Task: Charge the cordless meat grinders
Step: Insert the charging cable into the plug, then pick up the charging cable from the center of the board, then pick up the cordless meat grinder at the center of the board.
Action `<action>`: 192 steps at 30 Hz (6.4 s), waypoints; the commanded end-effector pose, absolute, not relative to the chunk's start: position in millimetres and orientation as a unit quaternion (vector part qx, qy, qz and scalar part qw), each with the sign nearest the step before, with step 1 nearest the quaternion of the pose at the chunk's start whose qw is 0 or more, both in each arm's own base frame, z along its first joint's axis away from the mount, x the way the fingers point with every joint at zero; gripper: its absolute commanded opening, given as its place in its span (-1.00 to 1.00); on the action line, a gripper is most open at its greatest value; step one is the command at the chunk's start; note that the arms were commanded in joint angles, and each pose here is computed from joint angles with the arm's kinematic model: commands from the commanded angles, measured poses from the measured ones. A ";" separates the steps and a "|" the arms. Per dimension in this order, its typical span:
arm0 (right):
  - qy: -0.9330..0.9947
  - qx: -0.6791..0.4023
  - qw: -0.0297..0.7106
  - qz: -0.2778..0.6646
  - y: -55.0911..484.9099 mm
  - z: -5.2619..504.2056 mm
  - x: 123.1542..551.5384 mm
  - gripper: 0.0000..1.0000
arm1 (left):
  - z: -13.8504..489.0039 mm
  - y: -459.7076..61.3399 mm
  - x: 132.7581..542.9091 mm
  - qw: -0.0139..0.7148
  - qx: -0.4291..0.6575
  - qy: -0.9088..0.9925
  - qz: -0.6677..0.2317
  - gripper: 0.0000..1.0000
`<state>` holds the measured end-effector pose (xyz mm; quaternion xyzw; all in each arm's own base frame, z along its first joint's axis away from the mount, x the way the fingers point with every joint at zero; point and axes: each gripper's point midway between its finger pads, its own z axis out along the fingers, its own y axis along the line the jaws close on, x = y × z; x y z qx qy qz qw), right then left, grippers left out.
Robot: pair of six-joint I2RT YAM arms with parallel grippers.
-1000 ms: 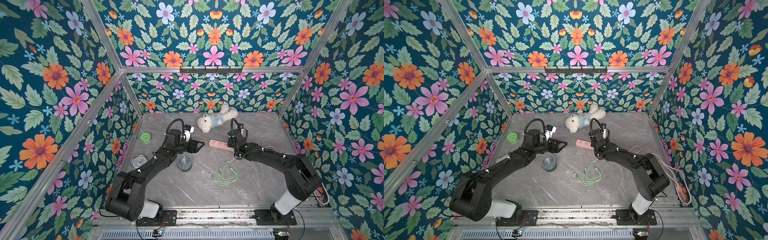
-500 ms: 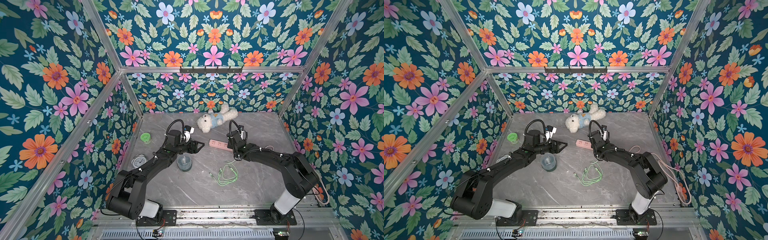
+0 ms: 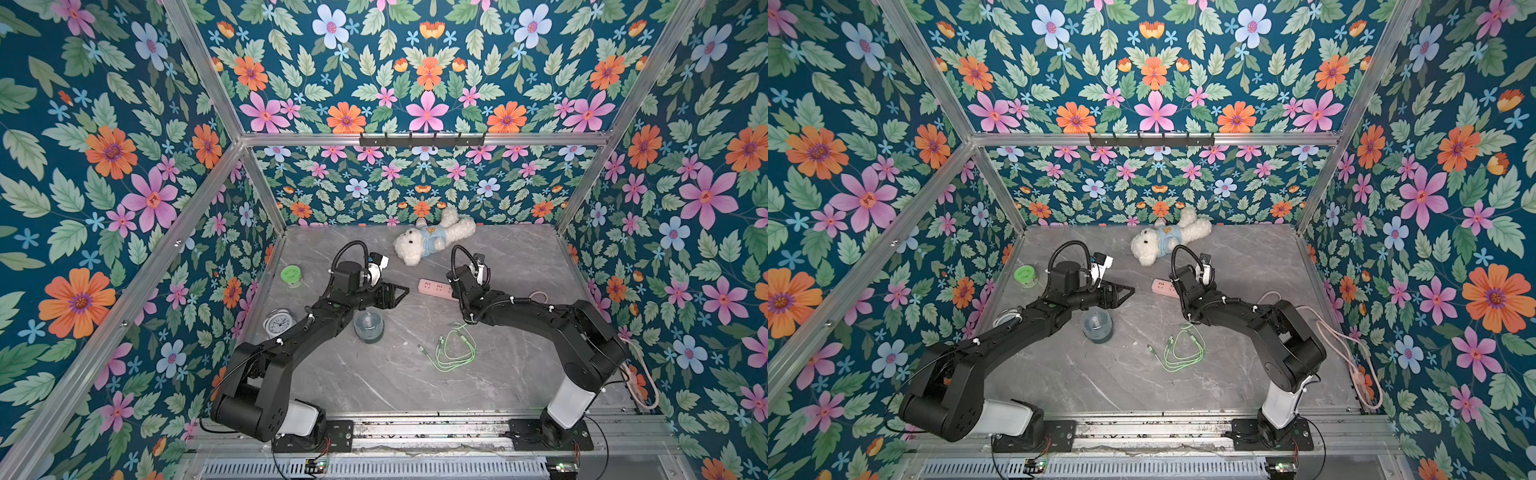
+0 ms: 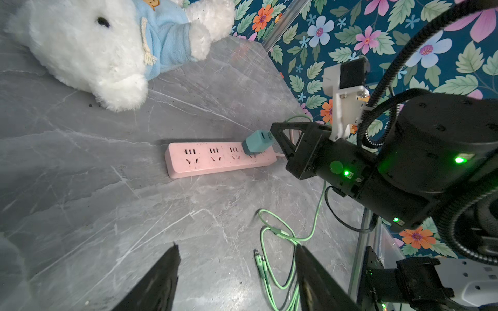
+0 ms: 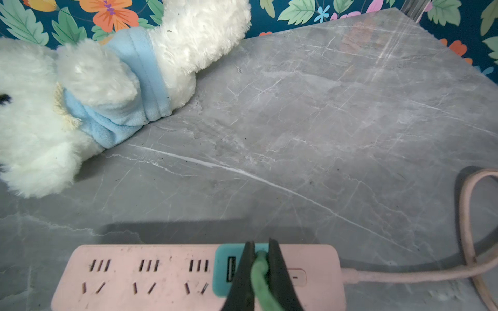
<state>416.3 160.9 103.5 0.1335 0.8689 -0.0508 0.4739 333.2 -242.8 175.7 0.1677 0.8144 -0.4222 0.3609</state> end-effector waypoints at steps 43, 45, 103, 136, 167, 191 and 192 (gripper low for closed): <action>0.960 0.010 0.281 -0.006 178.6 19.2 343.7 -1.00 | 183.2 -246.1 341.6 0.360 0.172 0.814 -0.423 0.37; 0.956 0.007 0.292 -0.008 179.5 32.3 349.1 -0.87 | 184.1 -246.3 342.4 0.360 0.172 0.814 -0.423 0.38; 0.851 -0.300 0.260 0.343 285.2 127.4 242.7 0.04 | 195.0 -185.0 332.4 0.376 0.041 0.887 -0.266 0.56; 0.878 -0.352 0.181 0.268 305.0 37.4 213.1 0.05 | 127.0 -142.3 283.1 0.337 -0.008 0.928 -0.156 0.98; 0.888 -0.411 0.171 0.117 286.6 5.5 202.3 -0.82 | 104.4 -173.7 290.3 0.298 0.073 0.938 -0.159 0.58; 0.872 -0.269 0.191 0.363 291.9 64.9 211.5 -0.96 | 138.9 -241.6 279.8 0.305 0.243 0.875 -0.289 0.64; 0.870 -0.261 0.188 0.373 292.7 67.4 213.2 -0.97 | 134.9 -239.9 281.1 0.304 0.241 0.878 -0.279 0.64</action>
